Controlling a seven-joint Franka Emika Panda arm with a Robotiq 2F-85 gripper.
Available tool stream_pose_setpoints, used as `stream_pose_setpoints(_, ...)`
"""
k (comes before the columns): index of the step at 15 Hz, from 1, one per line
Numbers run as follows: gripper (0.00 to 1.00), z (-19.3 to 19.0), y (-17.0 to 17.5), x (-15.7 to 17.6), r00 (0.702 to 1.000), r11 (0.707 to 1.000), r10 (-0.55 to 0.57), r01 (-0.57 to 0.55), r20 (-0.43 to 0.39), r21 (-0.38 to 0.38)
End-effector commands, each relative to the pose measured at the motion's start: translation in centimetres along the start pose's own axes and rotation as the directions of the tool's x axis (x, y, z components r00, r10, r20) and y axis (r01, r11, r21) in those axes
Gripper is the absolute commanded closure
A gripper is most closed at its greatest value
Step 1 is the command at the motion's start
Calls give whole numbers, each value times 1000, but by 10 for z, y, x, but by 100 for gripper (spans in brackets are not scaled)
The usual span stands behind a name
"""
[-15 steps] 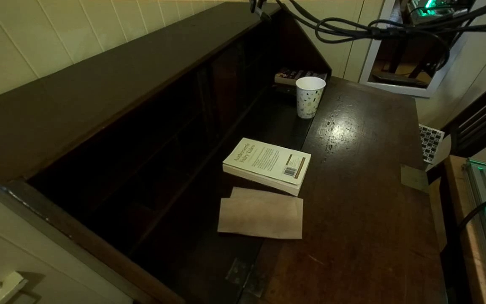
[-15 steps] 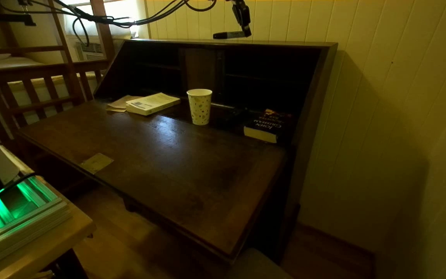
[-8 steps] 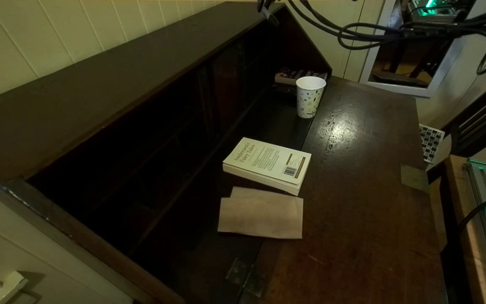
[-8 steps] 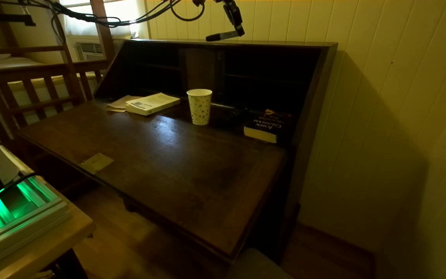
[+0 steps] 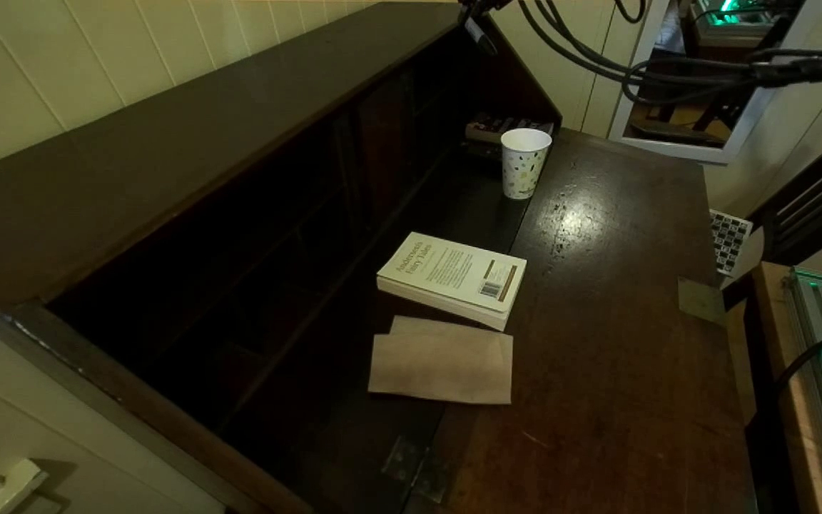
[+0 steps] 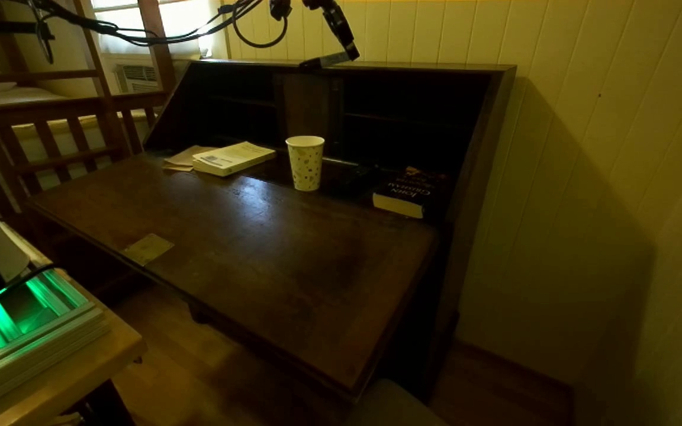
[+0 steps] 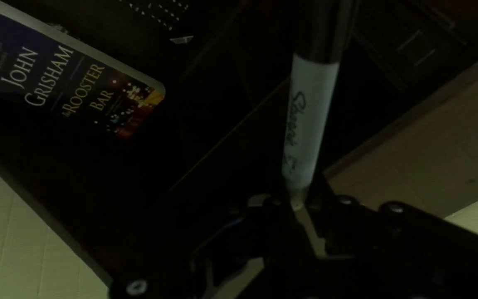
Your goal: Pick up the marker and place it in the paper cup with the cap side down
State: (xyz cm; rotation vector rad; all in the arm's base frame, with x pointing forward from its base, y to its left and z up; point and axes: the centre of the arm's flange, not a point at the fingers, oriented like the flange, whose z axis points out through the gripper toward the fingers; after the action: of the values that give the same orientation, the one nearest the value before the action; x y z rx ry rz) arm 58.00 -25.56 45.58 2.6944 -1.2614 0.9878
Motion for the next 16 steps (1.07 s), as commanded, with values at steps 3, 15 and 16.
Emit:
stream_pose_setpoints(3,83,-6,9,-13,1000,1000,9,-9,19,-1)
stream_pose_setpoints(15,96,-8,2,-38,993,993,-62,51,-100,-109)
stream_pose_setpoints(16,96,-7,0,-41,992,992,-67,55,-107,-114)
